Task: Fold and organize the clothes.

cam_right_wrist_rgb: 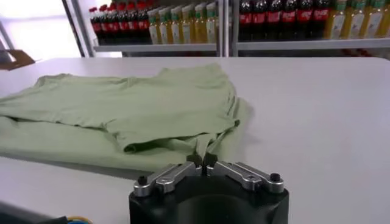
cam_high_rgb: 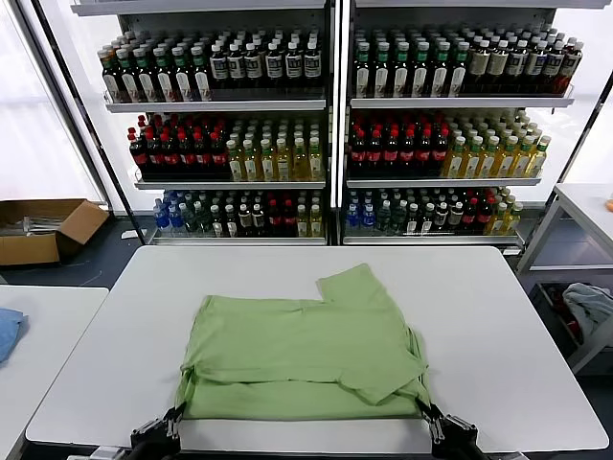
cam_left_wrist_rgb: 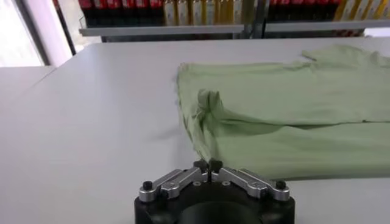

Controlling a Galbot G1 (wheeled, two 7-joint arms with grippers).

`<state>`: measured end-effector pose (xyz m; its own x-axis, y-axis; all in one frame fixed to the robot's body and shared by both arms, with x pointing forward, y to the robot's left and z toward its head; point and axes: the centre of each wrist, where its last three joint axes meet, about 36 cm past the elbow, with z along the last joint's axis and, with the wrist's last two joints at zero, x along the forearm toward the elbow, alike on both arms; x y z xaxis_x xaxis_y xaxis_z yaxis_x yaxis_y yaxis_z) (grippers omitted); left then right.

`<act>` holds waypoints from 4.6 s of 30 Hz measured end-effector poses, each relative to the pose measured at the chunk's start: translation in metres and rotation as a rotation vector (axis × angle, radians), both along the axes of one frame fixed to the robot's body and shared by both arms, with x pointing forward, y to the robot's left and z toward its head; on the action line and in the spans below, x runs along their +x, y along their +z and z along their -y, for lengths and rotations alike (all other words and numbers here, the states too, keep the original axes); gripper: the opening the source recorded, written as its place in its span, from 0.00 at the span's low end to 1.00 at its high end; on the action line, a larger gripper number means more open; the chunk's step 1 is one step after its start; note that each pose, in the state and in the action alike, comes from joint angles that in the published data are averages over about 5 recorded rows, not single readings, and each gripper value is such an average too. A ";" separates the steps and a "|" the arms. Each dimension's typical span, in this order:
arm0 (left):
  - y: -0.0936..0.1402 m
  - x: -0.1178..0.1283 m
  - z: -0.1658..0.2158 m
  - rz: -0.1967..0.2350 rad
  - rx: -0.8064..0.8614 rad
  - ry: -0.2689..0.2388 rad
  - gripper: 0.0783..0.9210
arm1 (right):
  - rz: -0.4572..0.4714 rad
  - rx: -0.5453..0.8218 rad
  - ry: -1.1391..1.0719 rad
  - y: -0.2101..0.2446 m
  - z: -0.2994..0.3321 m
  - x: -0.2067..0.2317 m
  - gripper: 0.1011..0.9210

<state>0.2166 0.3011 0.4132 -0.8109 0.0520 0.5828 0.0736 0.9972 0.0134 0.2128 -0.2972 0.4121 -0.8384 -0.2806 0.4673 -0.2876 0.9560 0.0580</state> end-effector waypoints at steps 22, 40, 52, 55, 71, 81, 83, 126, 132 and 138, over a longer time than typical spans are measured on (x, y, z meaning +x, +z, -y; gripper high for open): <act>0.065 0.038 -0.030 0.126 -0.026 -0.086 0.80 | 0.155 0.066 0.048 0.035 0.027 0.121 0.87; 0.027 0.192 -0.071 0.091 -0.116 -0.214 0.88 | 0.135 0.095 0.157 0.023 0.015 0.323 0.88; 0.004 0.258 -0.076 0.040 -0.125 -0.170 0.88 | 0.045 0.083 0.179 -0.006 0.005 0.378 0.88; -0.002 0.265 -0.074 0.025 -0.126 -0.164 0.88 | 0.034 0.080 0.179 -0.010 0.002 0.385 0.88; -0.022 0.278 -0.060 -0.019 -0.109 -0.156 0.64 | -0.014 0.057 0.236 -0.033 -0.017 0.389 0.58; -0.029 0.277 -0.059 -0.038 -0.111 -0.171 0.30 | -0.020 0.074 0.254 -0.041 -0.035 0.385 0.23; -0.029 0.277 -0.060 -0.041 -0.110 -0.172 0.23 | -0.021 0.082 0.256 -0.042 -0.038 0.383 0.16; 0.040 0.195 -0.045 0.157 -0.081 -0.204 0.02 | 0.142 0.369 0.161 0.032 -0.013 0.225 0.01; 0.044 0.164 -0.040 0.159 -0.088 -0.200 0.02 | 0.142 0.372 0.146 0.038 -0.009 0.179 0.01; 0.042 0.128 -0.034 0.137 -0.097 -0.197 0.02 | 0.101 0.324 0.116 0.024 -0.003 0.133 0.01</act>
<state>0.3449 0.3352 0.4550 -0.8508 0.2673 0.4525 0.2710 0.9608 -0.0580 0.3459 -0.2943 0.4365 -0.8297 -0.4963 0.2553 -0.4124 0.8534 0.3187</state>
